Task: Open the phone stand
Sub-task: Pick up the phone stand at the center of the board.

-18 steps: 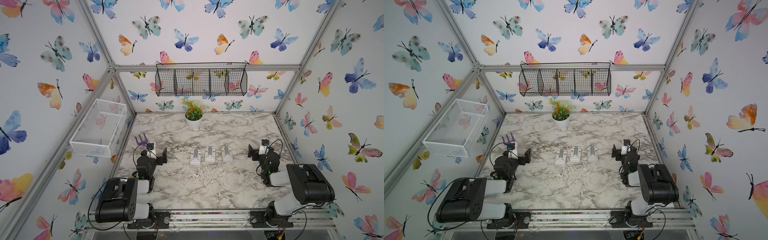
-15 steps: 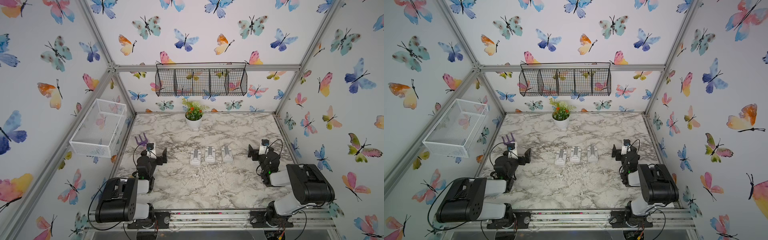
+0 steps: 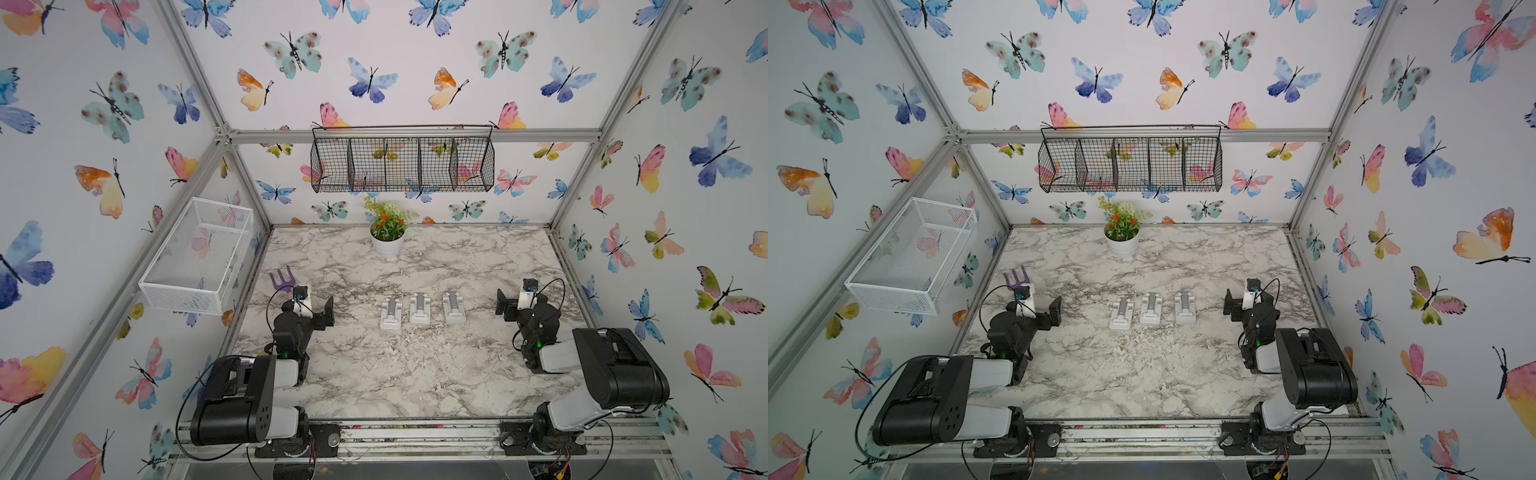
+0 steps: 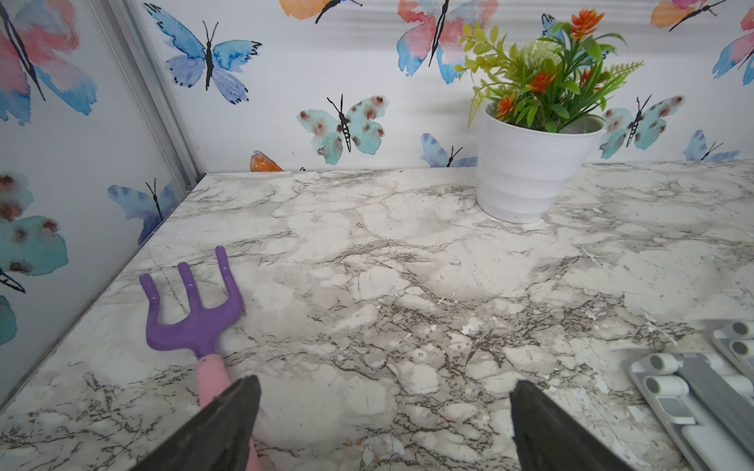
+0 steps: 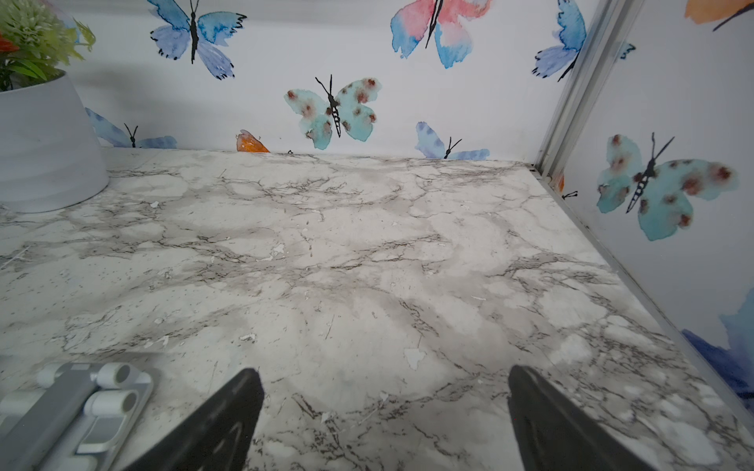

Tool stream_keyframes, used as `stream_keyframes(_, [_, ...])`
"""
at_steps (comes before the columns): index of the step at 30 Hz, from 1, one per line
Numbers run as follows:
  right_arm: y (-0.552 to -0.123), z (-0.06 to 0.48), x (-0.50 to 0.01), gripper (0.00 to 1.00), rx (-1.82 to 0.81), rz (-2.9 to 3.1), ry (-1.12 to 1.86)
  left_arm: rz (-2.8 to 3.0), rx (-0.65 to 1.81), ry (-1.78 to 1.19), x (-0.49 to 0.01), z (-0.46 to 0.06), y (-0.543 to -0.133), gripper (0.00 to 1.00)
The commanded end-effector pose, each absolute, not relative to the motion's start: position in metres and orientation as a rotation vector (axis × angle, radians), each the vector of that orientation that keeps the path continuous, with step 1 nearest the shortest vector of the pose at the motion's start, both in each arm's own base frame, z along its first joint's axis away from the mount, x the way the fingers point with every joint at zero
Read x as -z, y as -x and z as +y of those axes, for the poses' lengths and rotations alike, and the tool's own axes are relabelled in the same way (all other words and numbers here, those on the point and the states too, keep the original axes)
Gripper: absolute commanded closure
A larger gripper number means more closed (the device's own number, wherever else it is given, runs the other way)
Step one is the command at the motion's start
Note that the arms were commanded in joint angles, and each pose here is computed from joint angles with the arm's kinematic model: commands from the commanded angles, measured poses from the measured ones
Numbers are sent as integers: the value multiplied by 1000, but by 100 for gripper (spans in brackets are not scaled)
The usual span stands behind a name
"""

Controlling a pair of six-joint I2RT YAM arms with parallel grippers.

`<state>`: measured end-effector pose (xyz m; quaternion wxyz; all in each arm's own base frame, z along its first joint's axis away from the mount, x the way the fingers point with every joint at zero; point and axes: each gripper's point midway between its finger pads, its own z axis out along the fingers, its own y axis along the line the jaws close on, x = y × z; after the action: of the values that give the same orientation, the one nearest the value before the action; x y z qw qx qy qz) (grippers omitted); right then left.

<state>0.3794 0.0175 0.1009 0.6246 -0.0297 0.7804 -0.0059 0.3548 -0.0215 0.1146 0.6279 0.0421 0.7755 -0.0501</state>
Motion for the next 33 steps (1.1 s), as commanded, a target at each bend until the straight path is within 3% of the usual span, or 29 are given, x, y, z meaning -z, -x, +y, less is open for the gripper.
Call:
stream_keyframes(1, [-383,16,-103,2,16,1785,49,1770,111,-95,-117,-22,-358,2])
stream_keyframes(33, [-383,16,-103,2,16,1785,48,1753,115,-92,-120,-22,-358,2])
